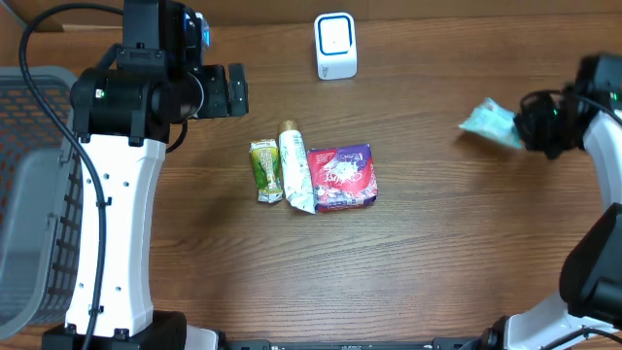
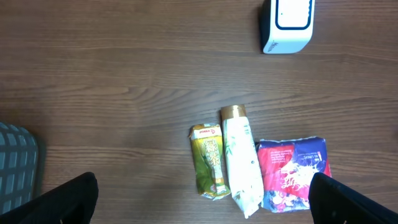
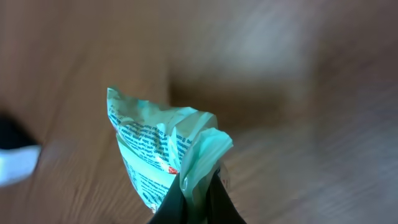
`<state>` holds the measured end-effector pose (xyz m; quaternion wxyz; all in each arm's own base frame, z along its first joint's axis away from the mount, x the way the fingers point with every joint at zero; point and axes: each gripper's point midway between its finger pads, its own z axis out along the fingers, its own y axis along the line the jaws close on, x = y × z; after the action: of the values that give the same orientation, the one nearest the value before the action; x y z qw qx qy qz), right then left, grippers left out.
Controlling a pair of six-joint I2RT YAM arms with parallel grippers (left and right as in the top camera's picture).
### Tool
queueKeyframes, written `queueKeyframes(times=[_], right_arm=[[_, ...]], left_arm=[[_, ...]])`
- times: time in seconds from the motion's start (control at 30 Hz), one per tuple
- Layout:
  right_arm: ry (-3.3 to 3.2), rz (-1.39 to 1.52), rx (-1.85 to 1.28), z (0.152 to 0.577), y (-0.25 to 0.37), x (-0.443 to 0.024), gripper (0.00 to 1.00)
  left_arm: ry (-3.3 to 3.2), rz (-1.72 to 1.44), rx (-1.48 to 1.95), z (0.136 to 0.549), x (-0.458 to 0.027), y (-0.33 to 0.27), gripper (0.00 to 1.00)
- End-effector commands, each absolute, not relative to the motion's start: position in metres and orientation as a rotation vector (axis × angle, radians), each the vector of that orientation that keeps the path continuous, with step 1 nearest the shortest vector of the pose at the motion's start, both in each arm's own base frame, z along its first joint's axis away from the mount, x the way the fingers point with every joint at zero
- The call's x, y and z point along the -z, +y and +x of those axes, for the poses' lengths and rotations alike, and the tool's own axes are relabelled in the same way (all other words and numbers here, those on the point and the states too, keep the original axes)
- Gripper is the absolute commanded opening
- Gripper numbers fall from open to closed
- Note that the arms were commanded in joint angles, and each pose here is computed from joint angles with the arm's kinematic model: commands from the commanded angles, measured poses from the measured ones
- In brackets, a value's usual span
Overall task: Scan the item barcode
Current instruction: 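Carry teal pack right and drop it on the table, then move right gripper to the red-purple snack bag and grasp it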
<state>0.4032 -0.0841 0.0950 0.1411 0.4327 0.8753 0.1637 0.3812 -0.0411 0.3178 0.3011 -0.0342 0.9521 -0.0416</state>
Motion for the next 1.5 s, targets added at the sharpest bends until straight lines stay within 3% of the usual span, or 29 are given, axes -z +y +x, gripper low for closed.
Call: queueKeyframes(times=[0.0,0.17,0.2,0.3,0.37,0.47,0.7,0.83,1.0,1.17,1.47], right_arm=[[2.415,1.548,-0.416,0.38,-0.112,-0.073,0.04],[2.432,1.64,-0.223,0.351,-0.134,-0.057,0.07],[2.448,1.627,-0.21,0.349,-0.134,-0.056,0.14],[2.519,1.537,-0.217,0.346,-0.131,-0.055,0.56],[2.564,1.483,-0.231,0.344,-0.127,-0.056,0.77],[2.606,1.425,-0.279,0.345,-0.12,-0.06,0.91],[2.669,0.991,-0.503,0.374,-0.072,-0.115,0.94],[2.724,0.622,-0.528,0.39,-0.003,-0.138,0.94],[2.735,0.236,-0.593,0.4,0.103,-0.142,0.92],[2.687,-0.05,-0.522,0.39,0.201,-0.141,0.83],[2.652,-0.322,-0.342,0.366,0.282,-0.102,0.72]], left_arm=[[2.517,-0.079,0.102,0.382,-0.321,-0.041,1.0],[2.517,-0.08,0.102,0.382,-0.321,-0.041,1.0],[2.517,-0.08,0.102,0.382,-0.321,-0.041,0.99],[2.517,-0.08,0.102,0.382,-0.321,-0.041,1.0],[2.517,-0.08,0.102,0.382,-0.321,-0.041,1.0],[2.517,-0.08,0.102,0.382,-0.321,-0.041,1.0],[2.517,-0.08,0.102,0.382,-0.321,-0.041,0.99],[2.517,-0.079,0.102,0.382,-0.321,-0.041,0.99],[2.517,-0.08,0.102,0.382,-0.321,-0.041,1.0],[2.517,-0.079,0.102,0.382,-0.321,-0.041,0.99],[2.517,-0.08,0.102,0.382,-0.321,-0.041,1.0]])
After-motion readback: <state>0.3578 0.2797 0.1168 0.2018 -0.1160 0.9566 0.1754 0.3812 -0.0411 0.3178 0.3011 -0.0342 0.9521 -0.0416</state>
